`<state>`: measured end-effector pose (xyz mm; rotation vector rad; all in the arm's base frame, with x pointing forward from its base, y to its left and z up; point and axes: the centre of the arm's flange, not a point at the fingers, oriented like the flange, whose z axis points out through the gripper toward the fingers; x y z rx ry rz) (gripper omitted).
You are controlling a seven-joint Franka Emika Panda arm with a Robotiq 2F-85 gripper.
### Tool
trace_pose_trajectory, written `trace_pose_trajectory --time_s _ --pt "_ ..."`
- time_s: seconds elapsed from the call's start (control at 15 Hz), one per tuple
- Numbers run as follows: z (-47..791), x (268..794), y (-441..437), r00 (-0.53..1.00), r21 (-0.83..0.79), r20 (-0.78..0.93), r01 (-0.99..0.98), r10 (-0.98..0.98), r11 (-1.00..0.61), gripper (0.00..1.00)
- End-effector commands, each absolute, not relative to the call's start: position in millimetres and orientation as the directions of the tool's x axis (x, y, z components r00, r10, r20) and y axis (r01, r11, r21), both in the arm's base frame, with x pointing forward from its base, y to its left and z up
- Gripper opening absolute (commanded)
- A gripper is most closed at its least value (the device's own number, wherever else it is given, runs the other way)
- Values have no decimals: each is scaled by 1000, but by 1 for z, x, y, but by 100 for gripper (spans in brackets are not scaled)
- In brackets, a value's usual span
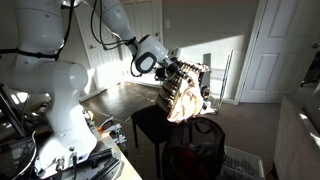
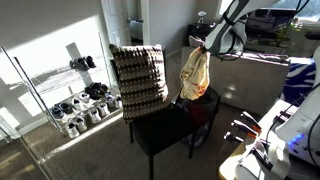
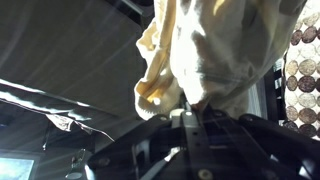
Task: Put the peach shirt in the laundry basket
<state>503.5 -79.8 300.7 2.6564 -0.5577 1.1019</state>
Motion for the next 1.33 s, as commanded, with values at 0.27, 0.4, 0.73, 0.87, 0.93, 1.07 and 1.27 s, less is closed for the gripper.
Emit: trace_pose_trajectory --time_s 0.27,0.4,0.73,0.87,0.93,1.07,1.27 --pt "293 480 -104 616 130 728 -554 -301 -822 2" --pt "288 477 -109 614 143 727 -574 -308 -806 2" --pt "269 473 -103 642 164 703 -565 -306 -809 35" --pt "265 473 -101 651 169 696 -559 -303 -812 47" --pt "264 473 -99 656 169 693 -552 -300 -816 53" --pt "262 474 -94 668 150 684 -522 -293 -839 66" --pt "257 478 -73 690 113 673 -452 -266 -885 85"
